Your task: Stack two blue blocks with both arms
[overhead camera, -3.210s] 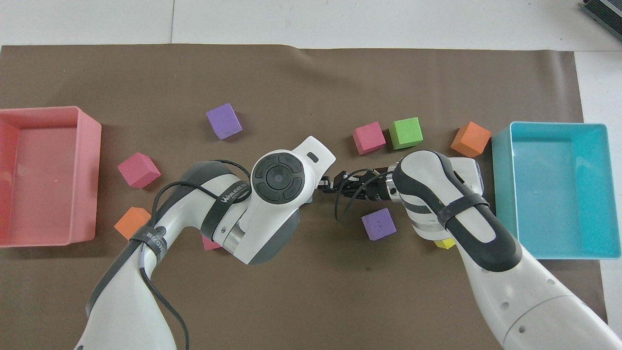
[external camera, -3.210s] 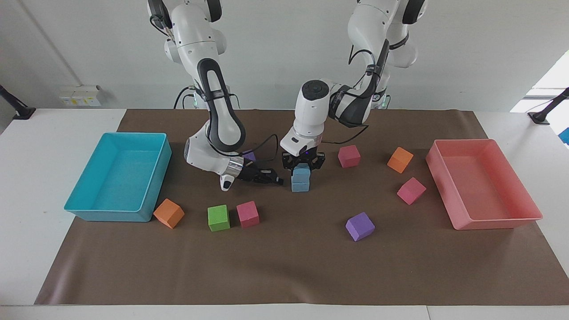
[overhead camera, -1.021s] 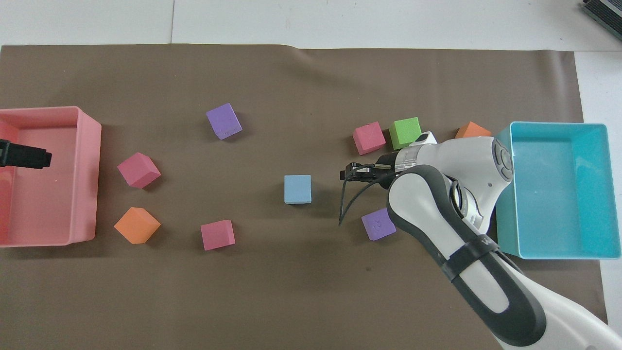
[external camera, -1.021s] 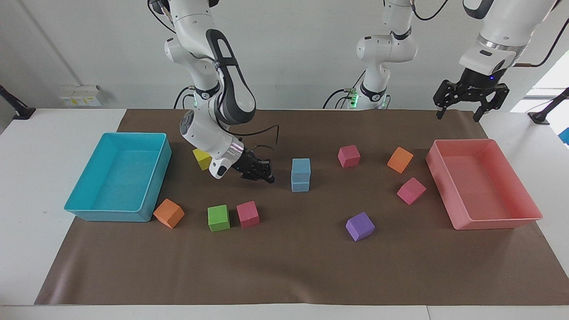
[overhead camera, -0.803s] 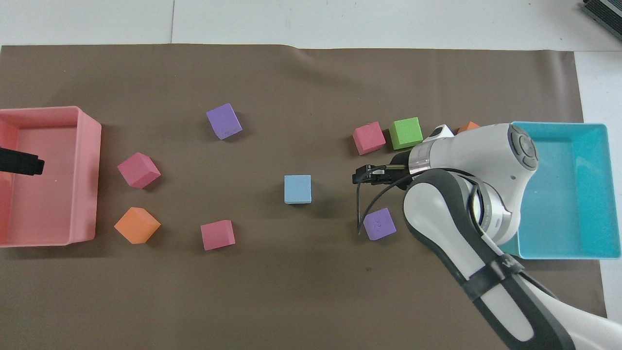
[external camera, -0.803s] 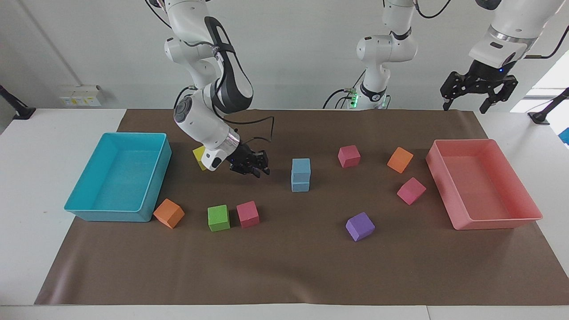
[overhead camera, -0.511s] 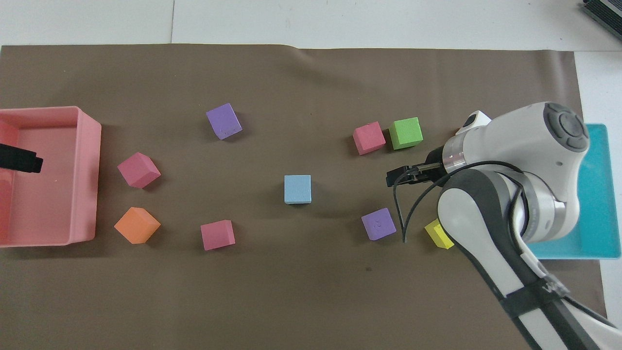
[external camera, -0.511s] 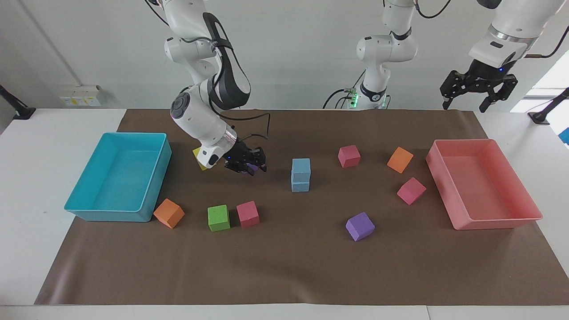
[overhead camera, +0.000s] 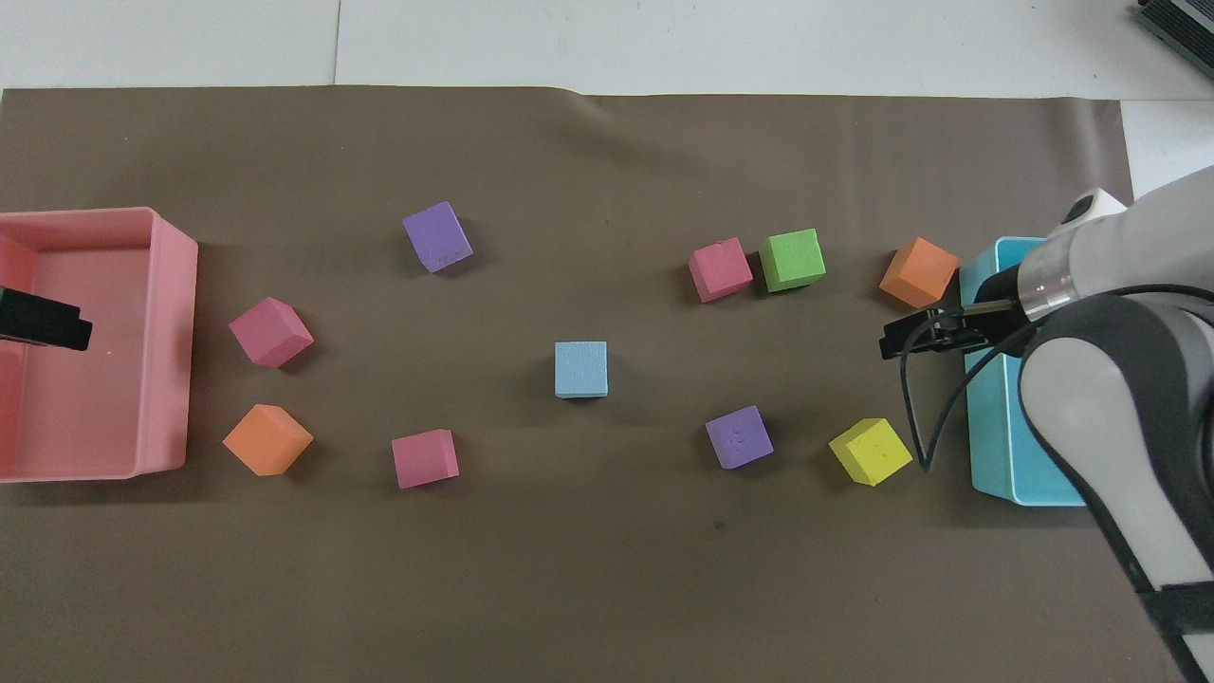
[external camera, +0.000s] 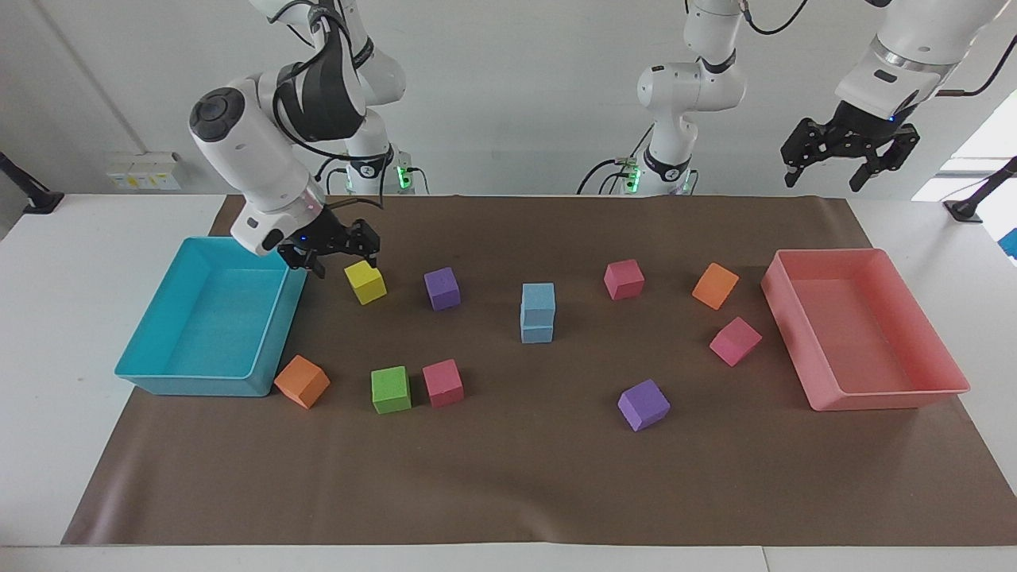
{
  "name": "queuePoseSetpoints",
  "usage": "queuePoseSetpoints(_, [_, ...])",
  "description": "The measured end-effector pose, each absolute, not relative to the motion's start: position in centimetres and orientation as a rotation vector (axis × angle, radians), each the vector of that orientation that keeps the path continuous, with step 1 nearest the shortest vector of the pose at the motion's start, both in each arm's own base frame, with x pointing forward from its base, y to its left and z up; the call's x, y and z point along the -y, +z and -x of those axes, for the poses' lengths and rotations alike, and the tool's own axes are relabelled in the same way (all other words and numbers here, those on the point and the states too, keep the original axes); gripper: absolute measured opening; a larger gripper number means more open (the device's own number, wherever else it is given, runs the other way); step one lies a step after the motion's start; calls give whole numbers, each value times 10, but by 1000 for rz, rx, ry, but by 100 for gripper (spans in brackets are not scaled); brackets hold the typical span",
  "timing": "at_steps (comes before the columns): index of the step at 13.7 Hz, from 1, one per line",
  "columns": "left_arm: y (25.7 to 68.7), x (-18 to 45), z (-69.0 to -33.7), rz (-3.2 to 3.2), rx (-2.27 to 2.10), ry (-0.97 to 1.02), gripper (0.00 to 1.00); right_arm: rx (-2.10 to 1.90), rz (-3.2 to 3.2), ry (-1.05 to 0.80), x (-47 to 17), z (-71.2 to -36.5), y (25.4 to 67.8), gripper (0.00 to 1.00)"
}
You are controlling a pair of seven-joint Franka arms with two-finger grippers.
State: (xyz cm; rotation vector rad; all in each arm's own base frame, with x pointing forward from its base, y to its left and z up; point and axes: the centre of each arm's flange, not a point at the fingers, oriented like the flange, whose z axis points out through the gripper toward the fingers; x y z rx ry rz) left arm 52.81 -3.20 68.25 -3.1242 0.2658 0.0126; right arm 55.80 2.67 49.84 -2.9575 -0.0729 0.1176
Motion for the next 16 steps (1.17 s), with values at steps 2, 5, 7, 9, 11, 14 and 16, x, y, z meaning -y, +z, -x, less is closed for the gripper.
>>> queuePoseSetpoints(2, [682, 28, -528, 3168, -249, 12, 100, -27, 2956, 121, 12, -554, 503, 100])
queuePoseSetpoints(5, [680, 16, -527, 3174, -302, 33, 100, -87, 3028, 82, 52, -554, 516, 100])
queuePoseSetpoints(7, [679, 15, -527, 3168, -314, 39, 100, -135, 3070, 16, 47, -555, 542, 100])
queuePoseSetpoints(9, [679, 15, -526, 3164, -313, 40, 100, -206, 3093, -33, 37, -548, 569, 100])
queuePoseSetpoints(11, [679, 13, -526, 3163, -309, 38, 100, -227, 3118, -40, 36, -539, 597, 100])
queuePoseSetpoints(14, [680, 10, -526, 3163, -301, 37, 100, -233, 3120, -25, 38, -527, 637, 100])
queuePoseSetpoints(16, [680, 8, -526, 3163, -299, 37, 100, -235, 3120, -1, 38, -519, 660, 100])
